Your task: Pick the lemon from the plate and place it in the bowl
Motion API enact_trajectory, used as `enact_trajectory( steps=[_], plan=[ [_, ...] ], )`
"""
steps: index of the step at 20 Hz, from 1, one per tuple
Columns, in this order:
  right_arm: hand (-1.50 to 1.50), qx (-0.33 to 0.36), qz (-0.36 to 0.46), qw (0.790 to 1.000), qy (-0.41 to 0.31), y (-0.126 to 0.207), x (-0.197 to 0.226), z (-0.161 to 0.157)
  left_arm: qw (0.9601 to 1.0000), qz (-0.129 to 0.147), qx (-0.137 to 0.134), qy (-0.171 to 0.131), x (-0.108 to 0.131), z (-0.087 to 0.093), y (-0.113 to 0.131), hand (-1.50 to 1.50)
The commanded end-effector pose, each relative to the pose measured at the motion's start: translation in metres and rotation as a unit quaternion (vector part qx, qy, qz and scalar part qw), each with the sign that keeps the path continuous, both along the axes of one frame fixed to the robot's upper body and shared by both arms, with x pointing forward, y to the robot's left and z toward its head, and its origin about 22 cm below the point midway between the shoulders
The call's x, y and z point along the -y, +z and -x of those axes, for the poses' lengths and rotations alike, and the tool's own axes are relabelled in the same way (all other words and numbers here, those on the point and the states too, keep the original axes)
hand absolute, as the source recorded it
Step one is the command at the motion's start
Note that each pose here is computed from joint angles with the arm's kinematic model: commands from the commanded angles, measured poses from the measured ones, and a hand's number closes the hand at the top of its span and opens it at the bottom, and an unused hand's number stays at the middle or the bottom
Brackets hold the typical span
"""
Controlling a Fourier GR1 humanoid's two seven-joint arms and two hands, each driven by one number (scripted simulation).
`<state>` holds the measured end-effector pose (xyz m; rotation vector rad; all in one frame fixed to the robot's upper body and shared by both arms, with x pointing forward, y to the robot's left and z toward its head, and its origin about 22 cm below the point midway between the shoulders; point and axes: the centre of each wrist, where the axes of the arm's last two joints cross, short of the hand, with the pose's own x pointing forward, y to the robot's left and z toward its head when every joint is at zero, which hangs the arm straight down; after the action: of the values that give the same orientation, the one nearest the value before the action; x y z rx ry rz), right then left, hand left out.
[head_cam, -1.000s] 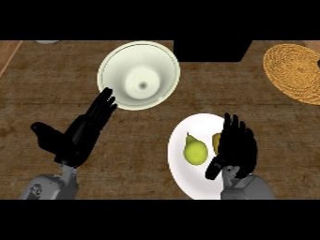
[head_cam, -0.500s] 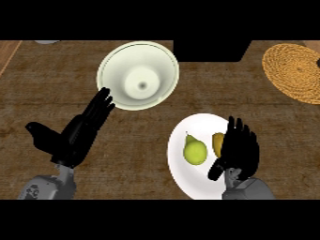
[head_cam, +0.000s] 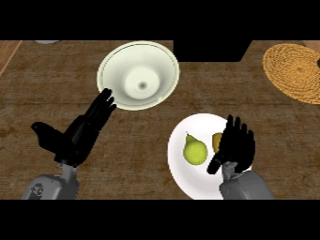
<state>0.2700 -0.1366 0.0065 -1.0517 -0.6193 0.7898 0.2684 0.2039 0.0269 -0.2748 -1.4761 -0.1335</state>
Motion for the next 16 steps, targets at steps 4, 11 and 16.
enact_trajectory(
  steps=[4, 11, 16],
  plan=[
    [1.50, 0.033, -0.005, 0.999, 0.019, -0.014, -0.011, 0.008, 1.0000, 0.003, -0.004, 0.003, -0.002, 0.003, -0.014, 0.00],
    [1.50, 0.037, 0.011, 0.998, 0.040, -0.038, 0.001, -0.002, 0.9999, -0.002, 0.001, -0.010, -0.008, 0.003, 0.001, 0.00],
    [1.50, 0.037, 0.036, 0.997, 0.049, -0.030, -0.006, -0.014, 1.0000, 0.003, 0.004, 0.001, 0.003, 0.007, -0.007, 0.00]
  ],
)
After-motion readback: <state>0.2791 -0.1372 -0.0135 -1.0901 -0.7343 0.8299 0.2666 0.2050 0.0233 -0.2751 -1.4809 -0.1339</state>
